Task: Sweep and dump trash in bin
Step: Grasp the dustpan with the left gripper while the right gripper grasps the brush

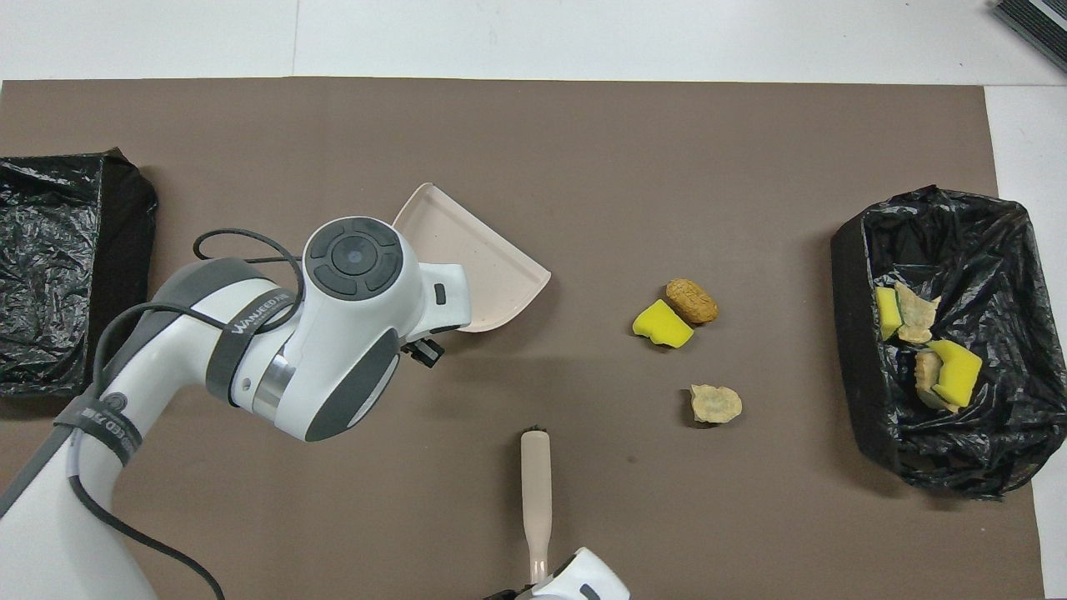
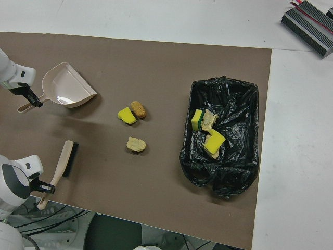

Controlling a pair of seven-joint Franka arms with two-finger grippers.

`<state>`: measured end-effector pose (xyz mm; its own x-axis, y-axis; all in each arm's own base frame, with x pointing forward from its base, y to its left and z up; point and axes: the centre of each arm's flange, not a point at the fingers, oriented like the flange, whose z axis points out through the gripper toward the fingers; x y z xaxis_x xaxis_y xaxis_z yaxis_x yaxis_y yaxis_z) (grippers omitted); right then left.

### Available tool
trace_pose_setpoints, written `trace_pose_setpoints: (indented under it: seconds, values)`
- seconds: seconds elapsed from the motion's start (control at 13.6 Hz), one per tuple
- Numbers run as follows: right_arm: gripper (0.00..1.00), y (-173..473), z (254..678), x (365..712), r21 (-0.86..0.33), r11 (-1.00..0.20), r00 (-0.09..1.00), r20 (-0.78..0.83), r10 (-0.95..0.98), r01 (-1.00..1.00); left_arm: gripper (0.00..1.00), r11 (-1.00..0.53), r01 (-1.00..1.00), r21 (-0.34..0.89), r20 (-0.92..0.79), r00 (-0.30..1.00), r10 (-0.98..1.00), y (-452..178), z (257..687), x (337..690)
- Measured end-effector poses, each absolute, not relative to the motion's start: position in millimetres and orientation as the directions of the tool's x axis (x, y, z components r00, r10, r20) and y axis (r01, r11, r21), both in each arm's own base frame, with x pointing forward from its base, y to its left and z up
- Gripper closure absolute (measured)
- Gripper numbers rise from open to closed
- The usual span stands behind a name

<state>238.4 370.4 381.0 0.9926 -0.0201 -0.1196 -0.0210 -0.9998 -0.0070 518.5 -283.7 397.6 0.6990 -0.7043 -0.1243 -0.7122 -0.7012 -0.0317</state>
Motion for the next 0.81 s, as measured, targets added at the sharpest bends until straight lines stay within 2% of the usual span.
trace_pose_setpoints:
  seconds: [0.29,0.66,0.81]
  values:
    - [0.74,300.3,425.9,309.5,0.018,-0.999,0.992,-0.126,0.03,0.032,0.69,-0.486,-0.874,0.003,-0.141,0.481,-0.866,-258.1,394.4,530.3]
    - [0.74,221.3,409.3,406.5,0.133,-0.991,0.996,-0.094,-0.011,0.002,0.69,-0.118,-0.993,0.002,-0.194,0.115,-0.974,-271.8,392.7,523.3]
    - [0.74,197.1,407.9,440.2,0.147,-0.989,0.997,-0.072,0.021,0.031,0.69,-0.036,-0.999,0.015,-0.201,0.032,-0.979,-283.2,388.5,517.2]
